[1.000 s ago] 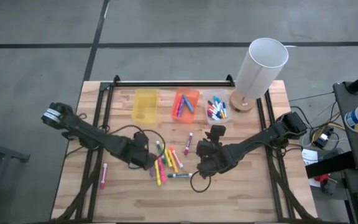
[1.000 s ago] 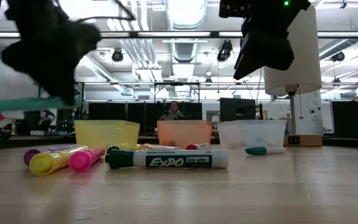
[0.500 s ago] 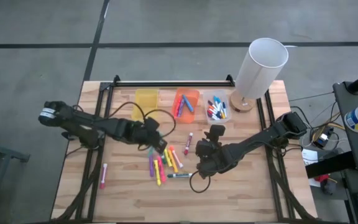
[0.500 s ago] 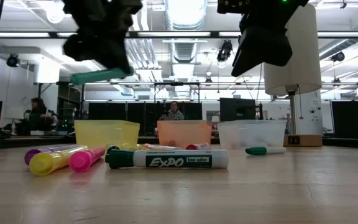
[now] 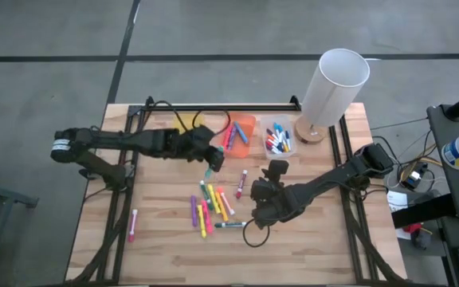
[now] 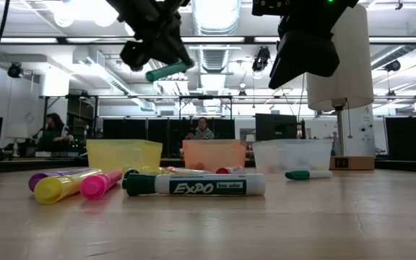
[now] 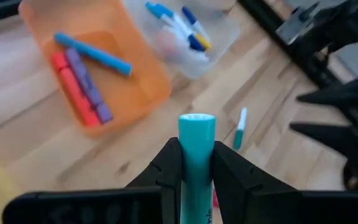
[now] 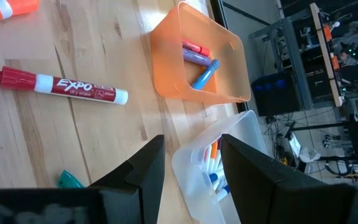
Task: Pick & Place Markers
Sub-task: Put the light blue highlighter into the orange bin, then put the purple highlighter into the orange bin
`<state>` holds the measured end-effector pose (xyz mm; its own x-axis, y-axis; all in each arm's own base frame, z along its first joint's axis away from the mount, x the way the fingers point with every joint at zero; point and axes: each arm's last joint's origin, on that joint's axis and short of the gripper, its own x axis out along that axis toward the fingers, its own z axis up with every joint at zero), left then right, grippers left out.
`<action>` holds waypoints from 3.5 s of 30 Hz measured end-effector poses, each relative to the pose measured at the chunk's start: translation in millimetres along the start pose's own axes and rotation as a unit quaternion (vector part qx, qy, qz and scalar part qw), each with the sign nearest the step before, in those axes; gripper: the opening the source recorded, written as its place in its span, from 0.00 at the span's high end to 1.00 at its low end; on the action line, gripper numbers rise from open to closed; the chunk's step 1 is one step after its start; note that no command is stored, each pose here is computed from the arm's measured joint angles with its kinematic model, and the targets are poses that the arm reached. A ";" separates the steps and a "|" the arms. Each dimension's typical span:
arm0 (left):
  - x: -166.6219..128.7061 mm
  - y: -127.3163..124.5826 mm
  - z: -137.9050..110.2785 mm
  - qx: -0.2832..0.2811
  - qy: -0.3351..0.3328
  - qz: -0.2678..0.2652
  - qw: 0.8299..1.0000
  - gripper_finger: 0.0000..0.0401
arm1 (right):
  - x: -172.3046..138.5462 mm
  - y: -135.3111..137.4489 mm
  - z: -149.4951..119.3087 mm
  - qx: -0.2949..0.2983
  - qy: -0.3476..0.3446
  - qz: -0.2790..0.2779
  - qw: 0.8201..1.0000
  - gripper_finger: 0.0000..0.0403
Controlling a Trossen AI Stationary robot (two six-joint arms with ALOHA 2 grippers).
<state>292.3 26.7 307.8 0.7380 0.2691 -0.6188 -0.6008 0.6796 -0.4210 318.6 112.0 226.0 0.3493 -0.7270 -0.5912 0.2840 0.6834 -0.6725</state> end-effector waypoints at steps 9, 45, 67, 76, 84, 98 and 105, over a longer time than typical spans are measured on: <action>2.2 13.3 36.5 -0.019 -0.046 -0.072 0.996 0.85 | 0.0 0.3 0.7 0.001 -0.003 0.000 1.000 0.63; 155.0 102.5 77.0 -0.064 -0.044 0.001 0.997 0.85 | 0.0 0.7 1.7 -0.006 -0.007 0.000 1.000 0.63; 194.9 115.7 73.3 -0.075 0.009 0.033 0.997 0.76 | -0.1 0.8 1.7 -0.006 -0.007 0.000 1.000 0.63; 194.5 116.1 72.4 -0.078 0.015 0.035 0.996 0.58 | -0.1 0.8 1.7 -0.006 -0.007 0.001 1.000 0.63; 180.9 108.1 85.0 -0.080 0.006 0.029 0.996 0.57 | -0.1 0.8 1.6 -0.006 -0.007 0.001 1.000 0.63; 101.3 79.5 87.9 -0.072 0.077 0.034 0.994 0.57 | -0.1 1.1 1.1 -0.008 -0.004 0.004 1.000 0.63; 62.3 52.7 63.6 -0.033 0.112 0.020 0.993 0.57 | 0.0 1.0 0.8 -0.009 -0.003 0.004 1.000 0.63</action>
<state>326.2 122.7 289.2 0.6302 0.1310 -0.7653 -0.6531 0.6224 -0.4312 319.6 112.8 225.6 0.3573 -0.7215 -0.5931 0.2654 0.6873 -0.6762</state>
